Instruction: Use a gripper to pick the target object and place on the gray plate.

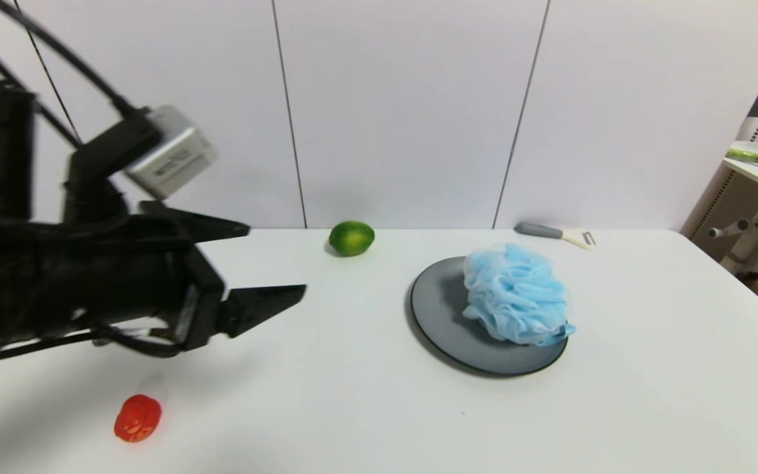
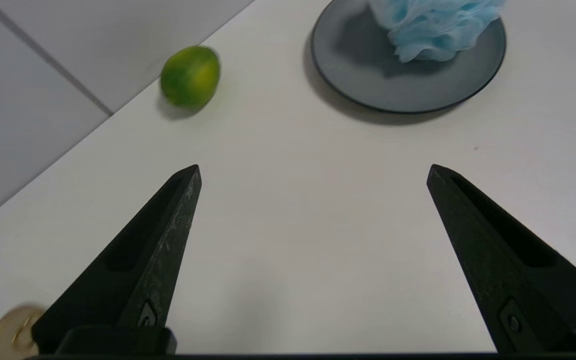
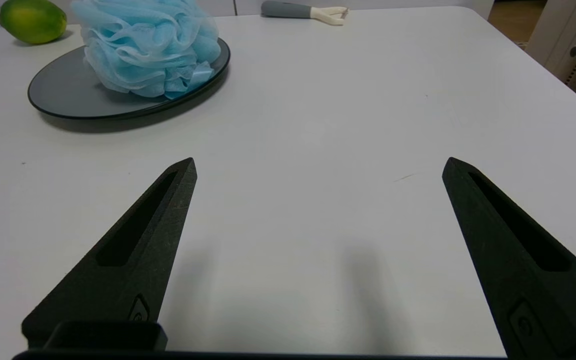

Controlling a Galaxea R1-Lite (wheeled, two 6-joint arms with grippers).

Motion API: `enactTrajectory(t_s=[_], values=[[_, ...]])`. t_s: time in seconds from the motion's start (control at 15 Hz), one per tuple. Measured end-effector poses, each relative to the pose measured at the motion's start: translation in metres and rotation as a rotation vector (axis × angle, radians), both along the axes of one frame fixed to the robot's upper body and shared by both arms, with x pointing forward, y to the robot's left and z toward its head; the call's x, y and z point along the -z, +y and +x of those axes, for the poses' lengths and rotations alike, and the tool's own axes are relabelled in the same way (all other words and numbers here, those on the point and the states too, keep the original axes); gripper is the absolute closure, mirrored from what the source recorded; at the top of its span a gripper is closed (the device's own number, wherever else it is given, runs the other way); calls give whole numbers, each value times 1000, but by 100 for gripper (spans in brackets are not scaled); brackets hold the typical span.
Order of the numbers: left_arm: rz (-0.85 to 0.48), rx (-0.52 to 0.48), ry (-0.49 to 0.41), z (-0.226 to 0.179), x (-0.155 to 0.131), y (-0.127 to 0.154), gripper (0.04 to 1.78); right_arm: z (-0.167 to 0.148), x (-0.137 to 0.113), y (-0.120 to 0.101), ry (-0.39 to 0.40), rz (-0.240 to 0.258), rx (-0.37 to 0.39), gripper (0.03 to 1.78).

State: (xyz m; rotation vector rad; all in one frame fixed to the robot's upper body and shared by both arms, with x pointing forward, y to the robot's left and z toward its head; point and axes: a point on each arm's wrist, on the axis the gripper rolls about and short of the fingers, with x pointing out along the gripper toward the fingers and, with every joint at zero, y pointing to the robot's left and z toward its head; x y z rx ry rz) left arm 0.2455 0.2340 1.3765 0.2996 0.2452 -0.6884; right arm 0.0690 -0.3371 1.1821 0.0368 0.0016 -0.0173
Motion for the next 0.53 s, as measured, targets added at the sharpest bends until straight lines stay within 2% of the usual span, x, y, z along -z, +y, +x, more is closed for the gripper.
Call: enactTrajectory(t_s=[0.27,0.53], values=[[-50,-240,-90,-69,28,69,16,0,0,0,0,0,0,11],[-90,-450,-217,-131,68,95,15,0,0,0,0,0,0,11]])
